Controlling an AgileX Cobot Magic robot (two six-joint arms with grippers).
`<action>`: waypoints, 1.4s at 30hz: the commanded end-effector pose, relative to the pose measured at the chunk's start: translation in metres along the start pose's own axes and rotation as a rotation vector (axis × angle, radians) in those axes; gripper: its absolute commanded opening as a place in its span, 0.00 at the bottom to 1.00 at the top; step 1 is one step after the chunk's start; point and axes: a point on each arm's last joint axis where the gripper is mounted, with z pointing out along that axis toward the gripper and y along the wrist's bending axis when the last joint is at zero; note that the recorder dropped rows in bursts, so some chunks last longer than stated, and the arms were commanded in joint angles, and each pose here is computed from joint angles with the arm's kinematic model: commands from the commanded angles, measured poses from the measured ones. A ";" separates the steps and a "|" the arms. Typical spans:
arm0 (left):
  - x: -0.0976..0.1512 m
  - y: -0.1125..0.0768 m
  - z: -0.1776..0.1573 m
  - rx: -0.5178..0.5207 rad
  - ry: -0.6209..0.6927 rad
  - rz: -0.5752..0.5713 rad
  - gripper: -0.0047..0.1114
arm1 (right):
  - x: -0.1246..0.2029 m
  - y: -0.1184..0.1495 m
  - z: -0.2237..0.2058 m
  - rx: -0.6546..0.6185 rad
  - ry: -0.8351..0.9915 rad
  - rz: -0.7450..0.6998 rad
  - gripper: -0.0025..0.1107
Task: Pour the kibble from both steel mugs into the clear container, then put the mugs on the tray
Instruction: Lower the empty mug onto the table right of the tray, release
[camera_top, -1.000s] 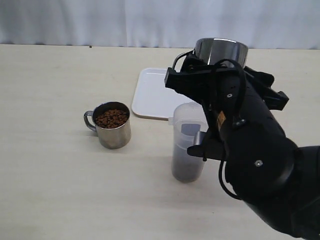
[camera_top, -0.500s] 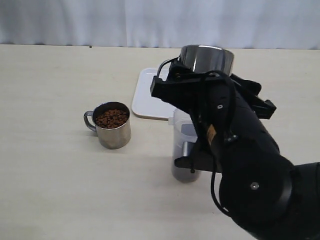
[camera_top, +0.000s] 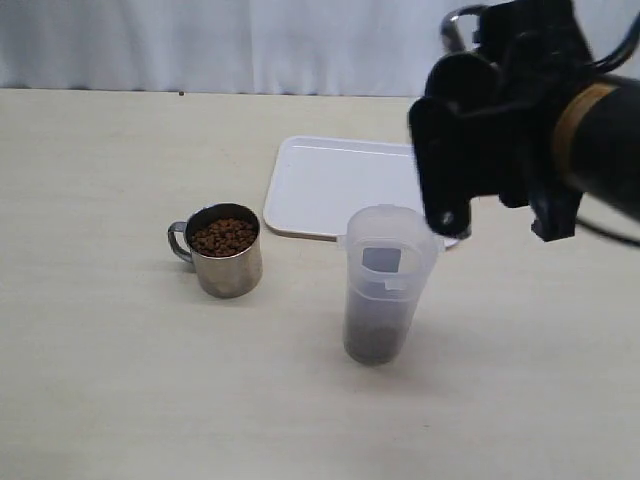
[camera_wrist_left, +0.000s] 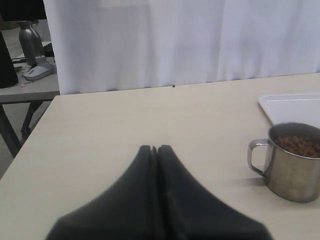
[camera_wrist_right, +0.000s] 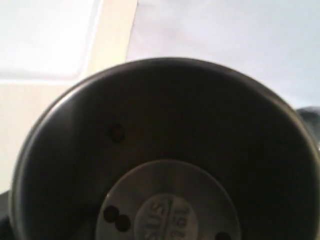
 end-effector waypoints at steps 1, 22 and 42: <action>-0.001 0.000 0.000 -0.003 -0.014 0.002 0.04 | 0.040 -0.008 -0.005 -0.012 -0.174 0.275 0.06; -0.001 0.000 0.000 -0.003 -0.014 0.002 0.04 | 0.101 0.066 0.122 -0.053 -0.227 1.381 0.06; -0.001 0.000 0.000 -0.003 -0.014 0.002 0.04 | 0.106 0.210 0.198 -0.460 -0.420 1.526 0.06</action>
